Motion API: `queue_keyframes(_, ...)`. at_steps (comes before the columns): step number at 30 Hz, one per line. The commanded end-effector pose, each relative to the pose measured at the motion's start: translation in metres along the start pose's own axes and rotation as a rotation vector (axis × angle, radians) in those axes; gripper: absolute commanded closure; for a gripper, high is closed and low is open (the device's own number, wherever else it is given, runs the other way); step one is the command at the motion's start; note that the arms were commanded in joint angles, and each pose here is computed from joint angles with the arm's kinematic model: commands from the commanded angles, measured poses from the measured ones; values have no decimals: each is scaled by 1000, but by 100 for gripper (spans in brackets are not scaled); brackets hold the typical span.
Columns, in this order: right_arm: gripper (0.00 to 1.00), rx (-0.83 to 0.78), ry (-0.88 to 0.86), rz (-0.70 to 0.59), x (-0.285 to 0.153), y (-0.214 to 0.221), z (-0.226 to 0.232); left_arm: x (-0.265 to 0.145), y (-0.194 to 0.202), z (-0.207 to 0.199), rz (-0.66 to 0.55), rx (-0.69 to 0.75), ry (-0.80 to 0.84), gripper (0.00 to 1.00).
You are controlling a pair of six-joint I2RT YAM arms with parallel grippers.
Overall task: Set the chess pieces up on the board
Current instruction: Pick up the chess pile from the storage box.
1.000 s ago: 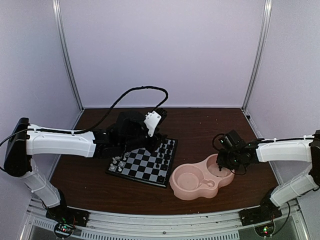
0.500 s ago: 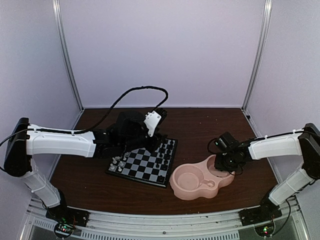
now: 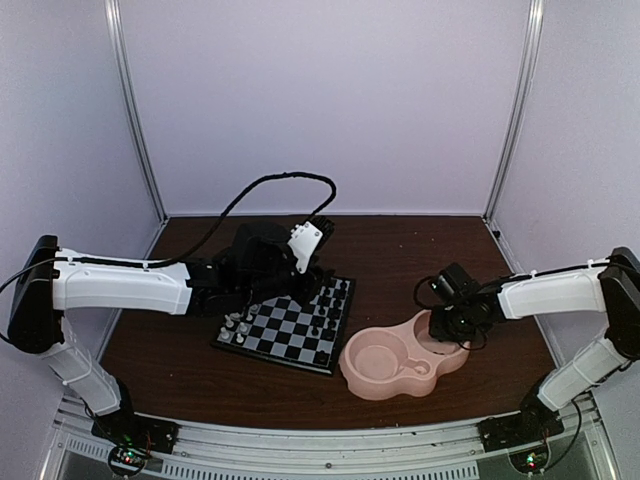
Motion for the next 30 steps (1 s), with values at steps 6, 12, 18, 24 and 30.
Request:
queue_keyframes(6,90,-124,-170,-113,-35,-15,9,2,-8,3,-43,-8,6,56)
queue_keyframes(12,91,-166,-294,-236,-63,-22,9,2,-9,3,-45,-76,64,57)
queue_keyframes(18,91,-250,-509,-296,-87,-19,26,8,1,39,-73,-417,366,56)
queue_keyframes(24,91,-352,-665,-334,-103,-9,52,5,7,35,-69,-475,477,53)
queue_keyframes(30,93,-497,-739,-347,-109,8,90,-1,9,27,-62,-508,571,47)
Point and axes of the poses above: each gripper's point midway between its finger pads, its own x axis out along the fingers, its own z axis along the line the jaws close on, y = z × x, the point moved 7 cm from there along -x, back along the fingers, and after that the axes turned 6 degrees about x, right-handed, at the moved point
